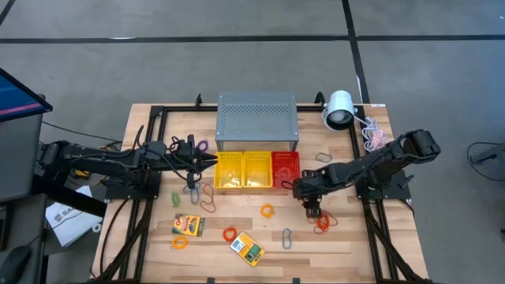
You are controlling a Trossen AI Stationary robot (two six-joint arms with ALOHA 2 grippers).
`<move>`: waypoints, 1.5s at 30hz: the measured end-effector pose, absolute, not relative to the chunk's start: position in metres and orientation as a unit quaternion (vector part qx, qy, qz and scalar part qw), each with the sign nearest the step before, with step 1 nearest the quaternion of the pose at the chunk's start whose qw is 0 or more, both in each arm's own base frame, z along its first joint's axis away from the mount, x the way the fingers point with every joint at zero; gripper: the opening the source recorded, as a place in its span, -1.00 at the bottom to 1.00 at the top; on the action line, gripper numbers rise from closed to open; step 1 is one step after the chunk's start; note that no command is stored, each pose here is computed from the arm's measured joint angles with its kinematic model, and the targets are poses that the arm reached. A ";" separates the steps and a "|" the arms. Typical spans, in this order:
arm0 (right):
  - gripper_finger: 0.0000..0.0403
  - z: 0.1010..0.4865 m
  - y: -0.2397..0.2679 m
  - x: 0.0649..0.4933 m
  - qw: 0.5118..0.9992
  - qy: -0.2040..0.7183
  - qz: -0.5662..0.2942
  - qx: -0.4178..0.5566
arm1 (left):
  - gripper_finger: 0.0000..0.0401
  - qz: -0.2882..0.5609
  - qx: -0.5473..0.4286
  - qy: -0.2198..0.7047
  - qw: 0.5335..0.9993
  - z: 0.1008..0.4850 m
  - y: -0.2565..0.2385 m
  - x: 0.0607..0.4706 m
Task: Pick & Place Office Desk Supplies
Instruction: Put the yellow rubber band into the red bin
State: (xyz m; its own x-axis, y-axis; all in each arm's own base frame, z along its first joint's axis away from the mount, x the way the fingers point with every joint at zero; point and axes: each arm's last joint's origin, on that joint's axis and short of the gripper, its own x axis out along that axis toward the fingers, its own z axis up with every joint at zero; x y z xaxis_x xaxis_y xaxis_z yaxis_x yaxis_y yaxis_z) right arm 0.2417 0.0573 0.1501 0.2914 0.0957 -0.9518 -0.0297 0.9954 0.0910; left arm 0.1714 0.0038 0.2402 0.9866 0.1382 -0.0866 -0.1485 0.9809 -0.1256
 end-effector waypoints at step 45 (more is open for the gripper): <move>-1.00 0.176 0.056 0.240 0.787 0.613 -0.013 0.065 | -0.67 0.072 -0.066 0.040 0.994 0.240 0.004 0.171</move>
State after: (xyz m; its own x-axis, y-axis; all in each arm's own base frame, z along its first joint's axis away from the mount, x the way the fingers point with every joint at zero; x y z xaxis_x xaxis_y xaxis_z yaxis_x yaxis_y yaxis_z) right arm 0.2399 0.0557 0.1764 0.2475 0.0594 -0.9671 0.1007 0.9911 0.0866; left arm 0.1714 0.0038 0.2399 0.9862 0.1388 -0.0898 -0.1495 0.9807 -0.1258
